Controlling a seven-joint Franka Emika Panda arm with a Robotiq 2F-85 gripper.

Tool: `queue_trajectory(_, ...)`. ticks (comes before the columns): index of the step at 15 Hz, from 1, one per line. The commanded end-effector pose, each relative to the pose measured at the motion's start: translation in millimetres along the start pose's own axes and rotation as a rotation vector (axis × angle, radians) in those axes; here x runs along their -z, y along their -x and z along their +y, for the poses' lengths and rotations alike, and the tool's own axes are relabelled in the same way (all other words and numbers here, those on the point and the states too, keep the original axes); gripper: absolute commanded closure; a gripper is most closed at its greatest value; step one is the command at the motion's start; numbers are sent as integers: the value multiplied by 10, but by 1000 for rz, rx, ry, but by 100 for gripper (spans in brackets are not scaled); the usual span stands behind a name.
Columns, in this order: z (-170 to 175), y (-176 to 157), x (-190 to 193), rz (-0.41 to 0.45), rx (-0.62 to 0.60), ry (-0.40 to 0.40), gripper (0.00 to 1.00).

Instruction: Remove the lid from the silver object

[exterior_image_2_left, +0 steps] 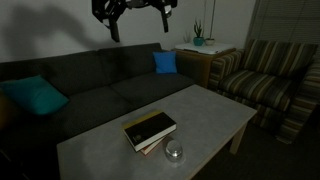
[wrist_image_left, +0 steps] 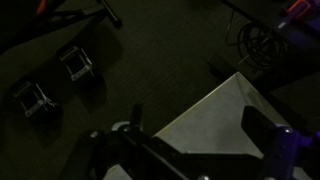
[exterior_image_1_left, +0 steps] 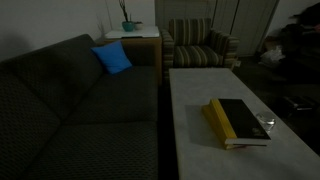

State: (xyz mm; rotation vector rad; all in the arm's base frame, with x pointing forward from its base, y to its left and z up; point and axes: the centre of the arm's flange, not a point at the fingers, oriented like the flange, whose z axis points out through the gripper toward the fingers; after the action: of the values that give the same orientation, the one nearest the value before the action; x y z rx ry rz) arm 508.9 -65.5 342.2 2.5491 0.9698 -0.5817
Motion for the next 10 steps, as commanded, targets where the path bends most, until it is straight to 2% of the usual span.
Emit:
queue_trajectory(1,388,-304,-88,73,183,27,0)
queue_trajectory(6,1009,-1131,-412,269,405,107,0)
queue_trajectory(10,1140,-1725,-797,399,588,103,0)
